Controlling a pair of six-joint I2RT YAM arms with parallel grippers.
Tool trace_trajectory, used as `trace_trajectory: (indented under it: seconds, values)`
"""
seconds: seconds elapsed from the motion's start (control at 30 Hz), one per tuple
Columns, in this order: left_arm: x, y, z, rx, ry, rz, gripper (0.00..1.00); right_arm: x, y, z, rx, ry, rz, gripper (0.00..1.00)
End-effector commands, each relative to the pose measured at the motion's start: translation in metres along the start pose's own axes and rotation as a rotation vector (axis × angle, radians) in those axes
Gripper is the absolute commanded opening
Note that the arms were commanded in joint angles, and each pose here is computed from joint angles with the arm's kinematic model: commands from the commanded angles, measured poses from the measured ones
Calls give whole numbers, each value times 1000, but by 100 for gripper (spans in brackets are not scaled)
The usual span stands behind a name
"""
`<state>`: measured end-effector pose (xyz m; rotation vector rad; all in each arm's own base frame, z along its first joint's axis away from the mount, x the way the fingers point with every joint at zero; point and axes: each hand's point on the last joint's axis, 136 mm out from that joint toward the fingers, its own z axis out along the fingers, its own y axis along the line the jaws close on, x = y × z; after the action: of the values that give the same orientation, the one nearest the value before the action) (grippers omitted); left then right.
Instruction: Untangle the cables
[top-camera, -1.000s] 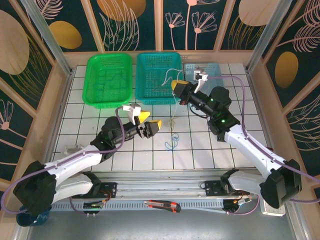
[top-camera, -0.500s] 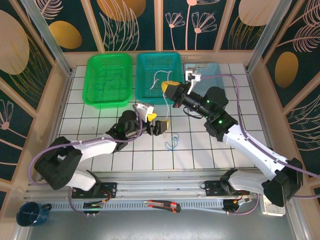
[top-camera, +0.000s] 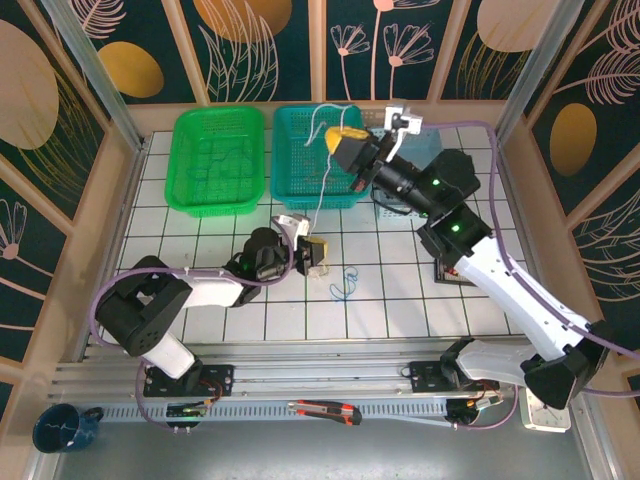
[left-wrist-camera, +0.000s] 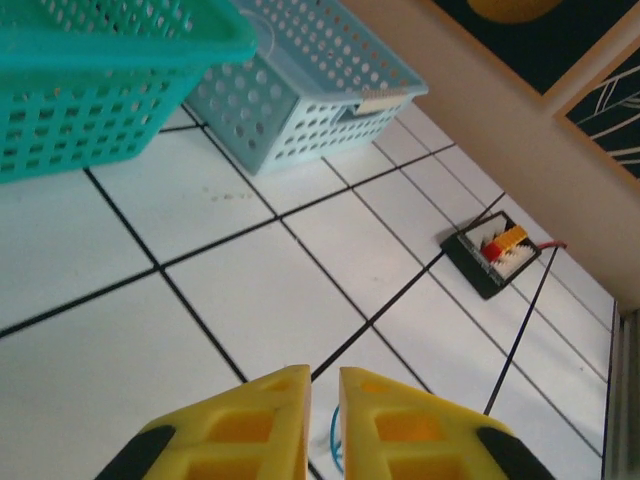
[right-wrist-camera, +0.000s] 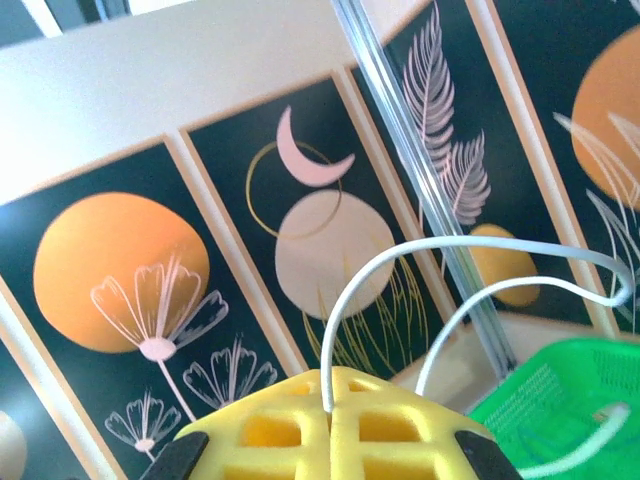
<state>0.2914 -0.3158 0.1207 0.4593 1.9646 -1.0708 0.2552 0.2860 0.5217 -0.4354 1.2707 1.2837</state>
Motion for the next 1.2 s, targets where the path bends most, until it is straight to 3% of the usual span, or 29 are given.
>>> trace_trajectory:
  seconds: [0.0, 0.4, 0.6, 0.77, 1.0, 1.07, 1.17]
  values:
    - [10, 0, -2, 20, 0, -10, 22, -43, 16, -3, -61, -90, -30, 0]
    - [45, 13, -8, 3, 64, -62, 24, -118, -2, -33, 6, -277, -72, 0]
    - [38, 7, -12, 13, 49, -67, 31, -122, -55, -42, 196, -288, -123, 0]
    - [17, -5, -18, 35, 5, -72, 51, -114, -122, -58, 396, -275, -160, 0]
    - [-16, -23, -31, 54, -62, -68, 89, -95, -224, -84, 626, -240, -153, 0]
    - [-25, -27, -35, 55, -83, -67, 97, -86, -253, -90, 679, -220, -139, 0]
    - [-38, -32, -39, 52, -110, -68, 99, -59, -303, -98, 752, -154, -90, 0]
